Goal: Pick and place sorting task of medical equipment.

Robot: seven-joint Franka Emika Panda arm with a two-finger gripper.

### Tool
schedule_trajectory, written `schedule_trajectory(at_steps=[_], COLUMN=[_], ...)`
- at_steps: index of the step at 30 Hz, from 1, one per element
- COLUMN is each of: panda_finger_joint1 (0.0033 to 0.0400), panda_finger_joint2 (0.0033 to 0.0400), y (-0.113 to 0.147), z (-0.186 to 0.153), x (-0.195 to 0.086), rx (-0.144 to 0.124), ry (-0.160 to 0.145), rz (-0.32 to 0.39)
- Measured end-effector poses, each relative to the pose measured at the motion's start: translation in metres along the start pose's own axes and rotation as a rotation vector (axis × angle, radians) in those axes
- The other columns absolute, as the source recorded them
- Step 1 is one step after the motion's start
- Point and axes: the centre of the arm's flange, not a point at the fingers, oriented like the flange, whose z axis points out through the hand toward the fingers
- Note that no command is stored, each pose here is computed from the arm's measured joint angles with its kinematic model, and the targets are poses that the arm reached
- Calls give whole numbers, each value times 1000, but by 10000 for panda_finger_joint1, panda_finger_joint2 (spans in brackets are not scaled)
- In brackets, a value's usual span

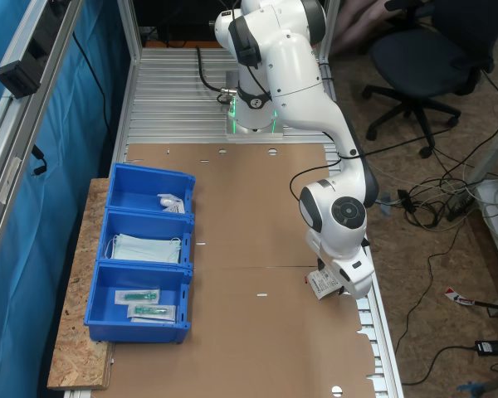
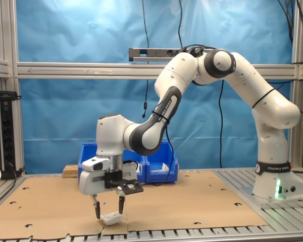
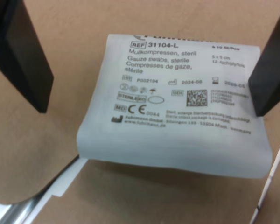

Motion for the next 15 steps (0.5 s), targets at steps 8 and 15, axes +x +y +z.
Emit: schedule_trajectory(at_steps=[8,15], panda_finger_joint1=[400,400], panda_finger_joint2=[400,400], y=[0,-2], z=[7,16], x=[-5,-7], rx=[8,21], ry=[-8,-12], rz=[6,8])
